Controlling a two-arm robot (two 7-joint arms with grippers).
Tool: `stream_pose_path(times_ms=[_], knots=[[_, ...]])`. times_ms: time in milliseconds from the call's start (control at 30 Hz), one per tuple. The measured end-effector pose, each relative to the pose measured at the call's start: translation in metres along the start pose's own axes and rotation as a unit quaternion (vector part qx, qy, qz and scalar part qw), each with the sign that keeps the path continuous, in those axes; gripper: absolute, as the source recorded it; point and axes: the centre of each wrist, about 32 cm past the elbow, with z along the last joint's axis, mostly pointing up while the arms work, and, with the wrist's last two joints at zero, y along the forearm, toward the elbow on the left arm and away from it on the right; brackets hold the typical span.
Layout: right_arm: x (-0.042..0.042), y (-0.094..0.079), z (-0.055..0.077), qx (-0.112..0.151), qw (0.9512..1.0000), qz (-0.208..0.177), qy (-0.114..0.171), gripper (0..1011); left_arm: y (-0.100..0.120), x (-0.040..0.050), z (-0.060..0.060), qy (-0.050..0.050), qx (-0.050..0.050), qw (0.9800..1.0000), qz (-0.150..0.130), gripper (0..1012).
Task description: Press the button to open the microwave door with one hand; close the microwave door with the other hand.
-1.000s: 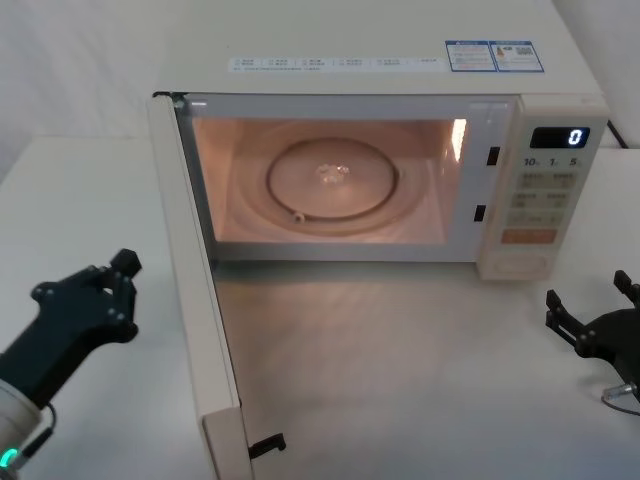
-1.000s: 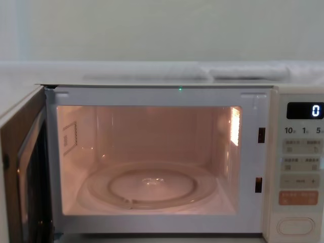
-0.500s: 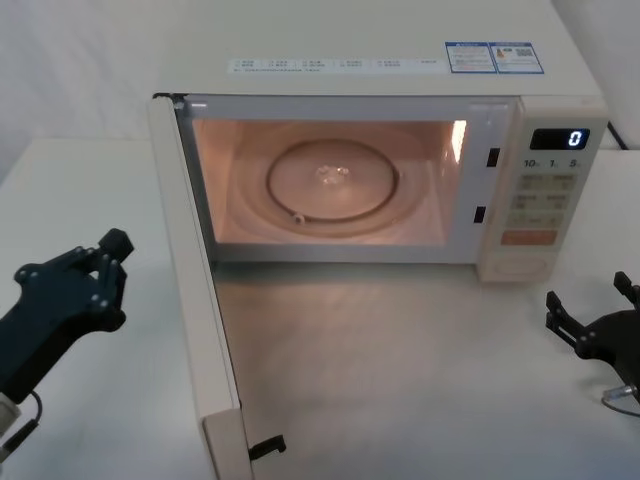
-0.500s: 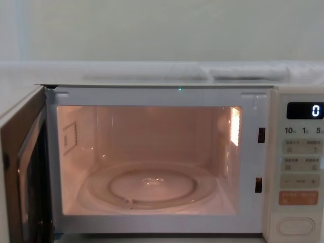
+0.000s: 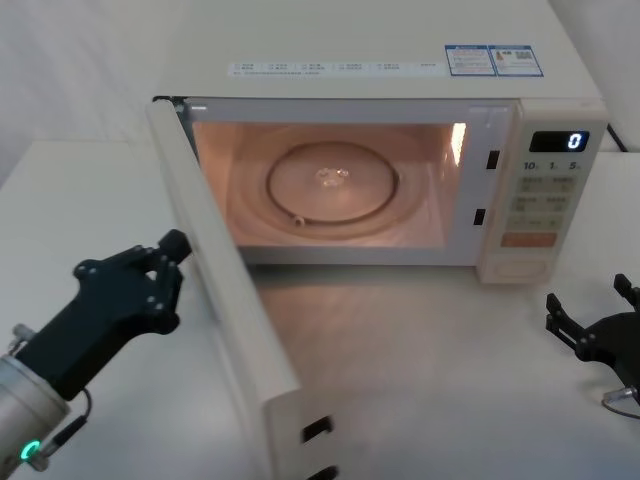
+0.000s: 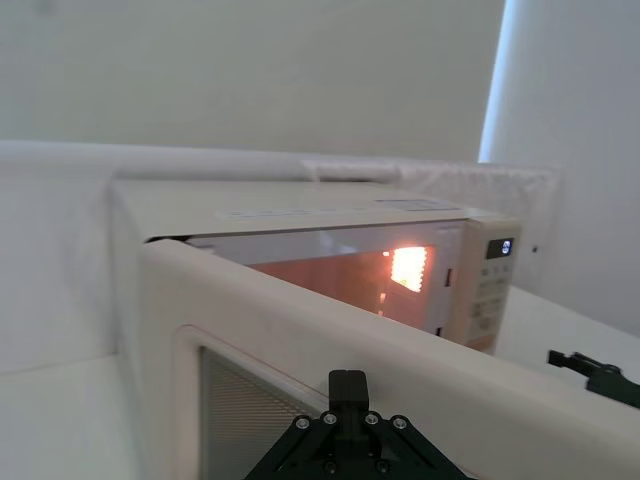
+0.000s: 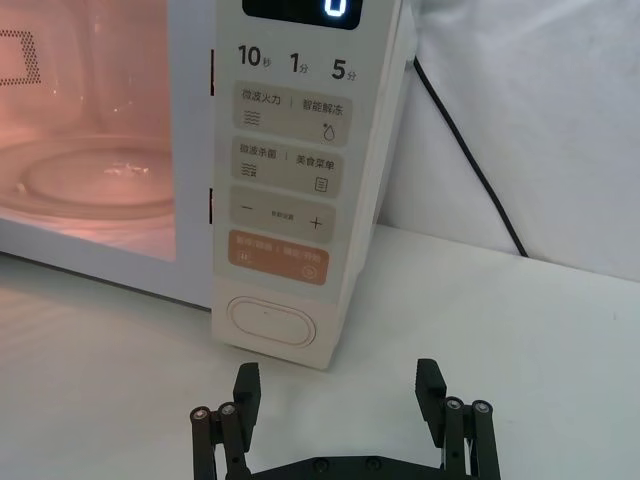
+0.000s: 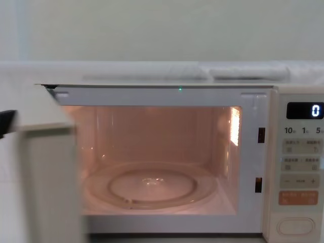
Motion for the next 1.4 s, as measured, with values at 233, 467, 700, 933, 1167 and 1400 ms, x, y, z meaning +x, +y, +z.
stream_pose_path(times_ms=[233,467,700,933,1167,1400], knots=[[0.0000,0.000,0.000,0.000,1.0000,0.000,0.000,1002,-0.015,-0.0043,-0.002,-0.001,0.004,0.9997,-0.024,0],[0.0000,0.000,0.000,0.000,1.0000,0.000,0.000,1002,-0.035,-0.0056,-0.003,-0.008,0.009,0.9990,-0.044,0],[0.0000,0.000,0.000,0.000,1.0000,0.000,0.000,1002,-0.062,-0.0082,-0.008,-0.014,0.021,0.9979,-0.060,0],[0.0000,0.000,0.000,0.000,1.0000,0.000,0.000,1002,-0.083,-0.0136,-0.013,-0.016,0.021,0.9978,-0.060,0],[0.0000,0.000,0.000,0.000,1.0000,0.000,0.000,1002,-0.095,-0.0162,-0.016,-0.012,0.017,0.9986,-0.049,0],[0.0000,0.000,0.000,0.000,1.0000,0.000,0.000,1002,-0.108,-0.0184,-0.018,-0.018,0.014,0.9994,-0.027,0]])
